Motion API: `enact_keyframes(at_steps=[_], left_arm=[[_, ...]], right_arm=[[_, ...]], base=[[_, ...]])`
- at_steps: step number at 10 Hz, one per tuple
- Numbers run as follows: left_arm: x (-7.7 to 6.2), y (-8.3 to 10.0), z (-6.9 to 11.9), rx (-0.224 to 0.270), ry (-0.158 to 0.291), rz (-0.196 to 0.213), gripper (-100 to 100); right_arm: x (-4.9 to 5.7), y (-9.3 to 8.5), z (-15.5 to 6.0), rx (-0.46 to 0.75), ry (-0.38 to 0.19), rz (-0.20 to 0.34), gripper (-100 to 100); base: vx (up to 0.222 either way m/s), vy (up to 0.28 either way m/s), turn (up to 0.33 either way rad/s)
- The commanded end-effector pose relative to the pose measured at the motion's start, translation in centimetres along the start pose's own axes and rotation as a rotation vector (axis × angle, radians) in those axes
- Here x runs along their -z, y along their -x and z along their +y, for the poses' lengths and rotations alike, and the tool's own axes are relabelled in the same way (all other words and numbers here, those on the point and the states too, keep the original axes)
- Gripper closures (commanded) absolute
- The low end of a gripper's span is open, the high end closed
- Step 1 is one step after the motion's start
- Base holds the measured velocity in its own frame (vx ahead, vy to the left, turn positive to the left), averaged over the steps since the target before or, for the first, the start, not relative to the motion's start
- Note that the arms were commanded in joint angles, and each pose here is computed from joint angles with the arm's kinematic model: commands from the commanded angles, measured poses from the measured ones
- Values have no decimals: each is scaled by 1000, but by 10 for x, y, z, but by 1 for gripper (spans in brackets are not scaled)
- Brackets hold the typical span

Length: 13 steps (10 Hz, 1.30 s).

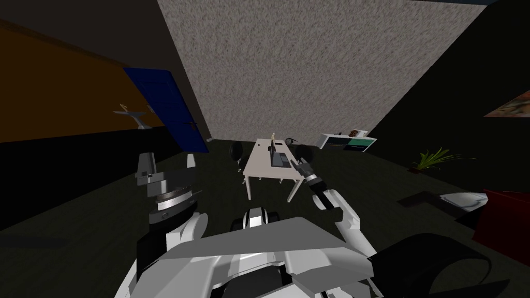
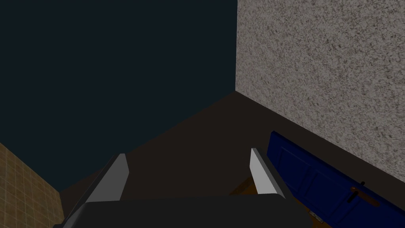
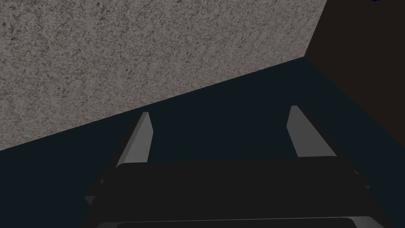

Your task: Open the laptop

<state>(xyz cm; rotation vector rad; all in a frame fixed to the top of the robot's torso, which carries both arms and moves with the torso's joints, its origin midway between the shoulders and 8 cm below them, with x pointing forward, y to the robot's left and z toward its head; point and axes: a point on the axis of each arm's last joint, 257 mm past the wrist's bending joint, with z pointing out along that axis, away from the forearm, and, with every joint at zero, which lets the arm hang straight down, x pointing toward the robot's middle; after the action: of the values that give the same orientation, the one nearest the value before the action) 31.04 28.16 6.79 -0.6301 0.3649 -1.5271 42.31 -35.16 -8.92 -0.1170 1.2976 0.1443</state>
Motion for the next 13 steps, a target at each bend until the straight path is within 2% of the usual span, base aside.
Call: enact_keyframes(at_steps=[1, 2, 6, 7, 13], left_arm=[[0, 0, 0, 0, 0, 0, 0], [0, 0, 0, 0, 0, 0, 0], [0, 0, 0, 0, 0, 0, 0], [0, 0, 0, 0, 0, 0, 0], [0, 0, 0, 0, 0, 0, 0]], right_arm=[[0, -21, -32, 185, -43, 79, -100], [0, -21, -32, 196, -43, 79, -100], [1, -46, -83, 472, -98, 198, -100], [1, -46, -83, 474, -98, 198, -100], [6, -62, -155, 819, -161, 348, -100]], base=[[120, 244, -25], [84, 164, -13], [79, 170, 1], [73, 167, -2], [104, 181, 15]])
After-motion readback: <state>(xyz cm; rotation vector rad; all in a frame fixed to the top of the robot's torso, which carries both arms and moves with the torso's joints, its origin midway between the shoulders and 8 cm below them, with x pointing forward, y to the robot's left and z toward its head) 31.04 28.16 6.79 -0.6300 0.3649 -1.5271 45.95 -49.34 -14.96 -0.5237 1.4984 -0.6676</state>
